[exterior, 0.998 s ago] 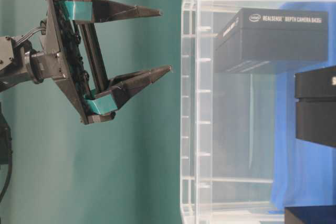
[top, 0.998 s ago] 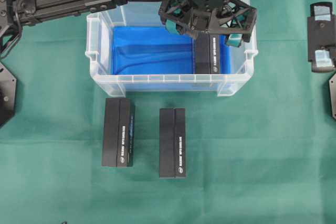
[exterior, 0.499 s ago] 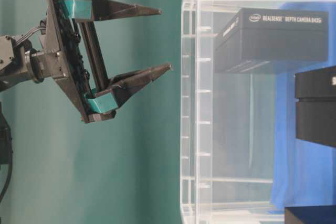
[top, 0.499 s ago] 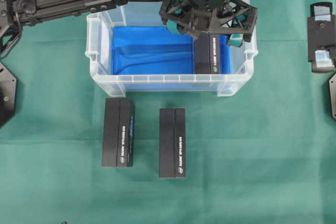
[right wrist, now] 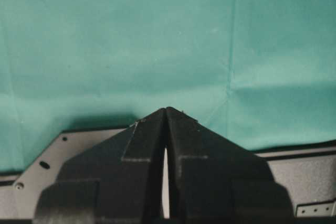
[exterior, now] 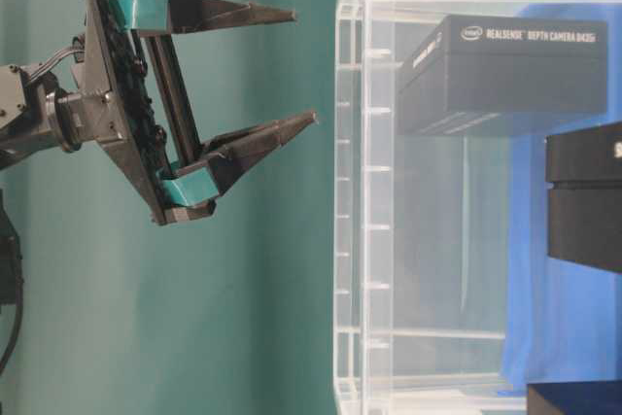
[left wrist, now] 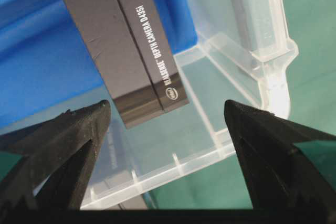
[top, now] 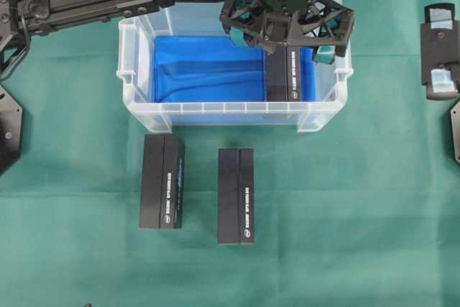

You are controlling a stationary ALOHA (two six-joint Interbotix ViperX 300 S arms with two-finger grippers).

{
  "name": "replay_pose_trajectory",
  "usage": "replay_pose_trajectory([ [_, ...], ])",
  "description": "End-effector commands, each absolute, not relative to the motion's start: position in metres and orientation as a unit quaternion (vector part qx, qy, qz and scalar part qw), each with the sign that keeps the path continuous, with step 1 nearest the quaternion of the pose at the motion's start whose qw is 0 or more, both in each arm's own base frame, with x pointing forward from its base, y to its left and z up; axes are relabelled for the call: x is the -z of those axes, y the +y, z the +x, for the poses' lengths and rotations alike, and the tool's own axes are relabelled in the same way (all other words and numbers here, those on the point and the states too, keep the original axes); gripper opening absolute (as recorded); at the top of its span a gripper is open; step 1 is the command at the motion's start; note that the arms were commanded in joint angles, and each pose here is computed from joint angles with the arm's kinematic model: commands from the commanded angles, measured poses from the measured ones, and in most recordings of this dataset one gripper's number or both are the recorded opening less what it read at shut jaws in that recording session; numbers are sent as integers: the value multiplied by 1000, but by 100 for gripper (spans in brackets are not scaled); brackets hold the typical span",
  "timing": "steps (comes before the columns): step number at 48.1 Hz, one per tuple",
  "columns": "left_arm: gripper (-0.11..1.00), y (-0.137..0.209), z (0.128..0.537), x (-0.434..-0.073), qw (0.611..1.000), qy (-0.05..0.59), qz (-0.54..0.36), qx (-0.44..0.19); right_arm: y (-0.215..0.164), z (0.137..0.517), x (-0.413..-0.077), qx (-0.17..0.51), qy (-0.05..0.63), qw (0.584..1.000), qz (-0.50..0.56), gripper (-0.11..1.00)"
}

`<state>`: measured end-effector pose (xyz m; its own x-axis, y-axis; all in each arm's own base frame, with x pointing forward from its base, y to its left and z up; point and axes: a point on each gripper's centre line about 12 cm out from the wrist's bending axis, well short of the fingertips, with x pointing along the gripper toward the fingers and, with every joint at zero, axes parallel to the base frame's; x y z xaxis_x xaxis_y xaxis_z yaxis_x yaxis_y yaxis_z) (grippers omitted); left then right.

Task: Take the box out of the case with the left arm.
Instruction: 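Lower the left gripper around the right black box and close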

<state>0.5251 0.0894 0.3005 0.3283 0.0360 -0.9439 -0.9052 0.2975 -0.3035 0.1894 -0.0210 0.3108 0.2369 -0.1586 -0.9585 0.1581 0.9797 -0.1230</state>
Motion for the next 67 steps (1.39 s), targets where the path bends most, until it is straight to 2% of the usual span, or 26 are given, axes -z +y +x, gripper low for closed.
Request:
replay_pose_trajectory([
  [1, 98, 91, 523, -314, 671, 444, -481, -349, -21, 190, -315, 100, 602, 793, -1, 0],
  [46, 98, 97, 521, -304, 656, 440, -493, -365, -21, 190, -314, 101, 603, 792, -1, 0],
  [67, 98, 100, 522, -278, 652, 435, -493, -377, -21, 190, -313, 101, 604, 791, -1, 0],
])
